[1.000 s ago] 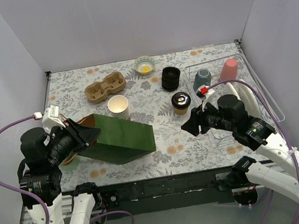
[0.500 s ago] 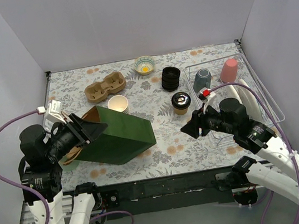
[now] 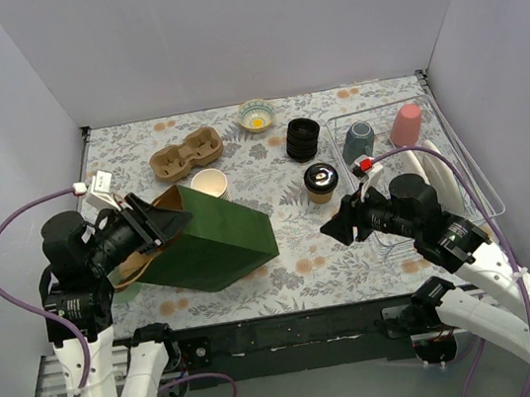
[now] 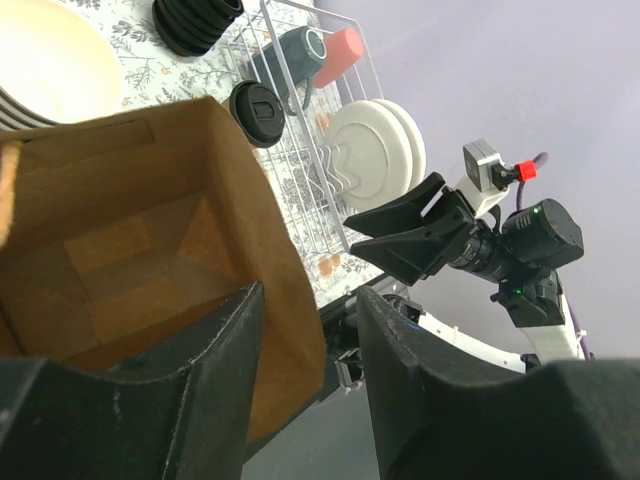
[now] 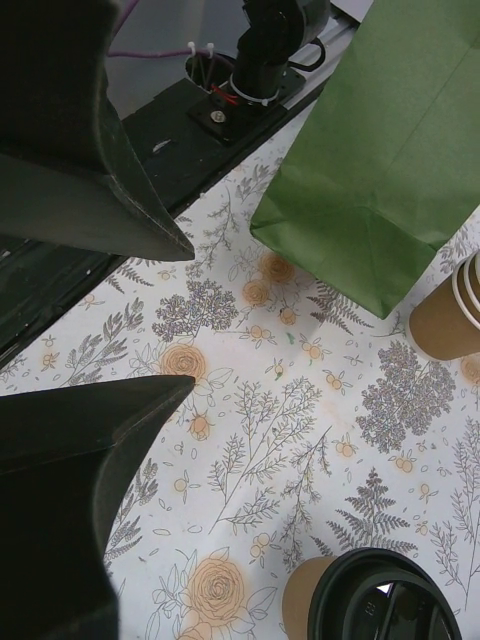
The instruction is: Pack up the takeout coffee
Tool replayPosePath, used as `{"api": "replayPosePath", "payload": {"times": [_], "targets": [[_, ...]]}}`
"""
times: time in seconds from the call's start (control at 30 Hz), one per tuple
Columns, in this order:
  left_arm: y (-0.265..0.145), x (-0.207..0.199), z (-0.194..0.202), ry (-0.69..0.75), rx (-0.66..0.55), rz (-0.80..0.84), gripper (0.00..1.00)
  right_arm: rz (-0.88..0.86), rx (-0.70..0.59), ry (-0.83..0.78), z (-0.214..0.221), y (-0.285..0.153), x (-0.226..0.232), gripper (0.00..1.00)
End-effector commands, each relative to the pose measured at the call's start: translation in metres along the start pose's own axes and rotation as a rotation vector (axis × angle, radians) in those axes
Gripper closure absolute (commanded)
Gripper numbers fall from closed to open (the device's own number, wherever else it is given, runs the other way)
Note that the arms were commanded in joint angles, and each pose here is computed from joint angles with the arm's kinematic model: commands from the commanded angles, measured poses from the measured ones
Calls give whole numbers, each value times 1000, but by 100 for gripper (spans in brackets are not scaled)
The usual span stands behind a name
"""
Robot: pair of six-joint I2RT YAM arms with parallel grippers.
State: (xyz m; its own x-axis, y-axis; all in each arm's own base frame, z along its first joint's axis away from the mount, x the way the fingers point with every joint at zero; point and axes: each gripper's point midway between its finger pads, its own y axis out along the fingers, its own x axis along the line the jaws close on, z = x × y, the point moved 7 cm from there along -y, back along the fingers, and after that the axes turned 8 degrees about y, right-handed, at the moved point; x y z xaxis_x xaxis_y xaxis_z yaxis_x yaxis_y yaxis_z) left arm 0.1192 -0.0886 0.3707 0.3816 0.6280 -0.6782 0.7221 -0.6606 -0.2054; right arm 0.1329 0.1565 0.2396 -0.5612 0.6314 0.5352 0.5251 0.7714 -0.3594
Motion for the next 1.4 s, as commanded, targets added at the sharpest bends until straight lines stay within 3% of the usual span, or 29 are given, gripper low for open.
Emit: {"api": "replayPosePath", "payload": {"times": [0.0, 0.63, 0.9, 1.0, 1.13, 1.37], "targets": [[5, 6, -4, 7, -15, -28, 59, -30, -70, -27, -17, -4, 10, 43], [20, 3, -27, 73, -17, 50, 56, -7, -51, -34, -19, 9, 5, 43], [8, -36, -61, 162, -116, 155, 37, 14, -45, -29, -19, 11, 2, 43], [9, -35, -74, 183, -165, 95, 33, 22, -39, -28, -18, 10, 1, 43], [16, -12, -94, 213, -195, -137, 27, 35, -34, -31, -20, 5, 3, 43], [42, 59, -121, 218, -187, -541, 29, 76, -80, -73, -36, -16, 10, 43]]}}
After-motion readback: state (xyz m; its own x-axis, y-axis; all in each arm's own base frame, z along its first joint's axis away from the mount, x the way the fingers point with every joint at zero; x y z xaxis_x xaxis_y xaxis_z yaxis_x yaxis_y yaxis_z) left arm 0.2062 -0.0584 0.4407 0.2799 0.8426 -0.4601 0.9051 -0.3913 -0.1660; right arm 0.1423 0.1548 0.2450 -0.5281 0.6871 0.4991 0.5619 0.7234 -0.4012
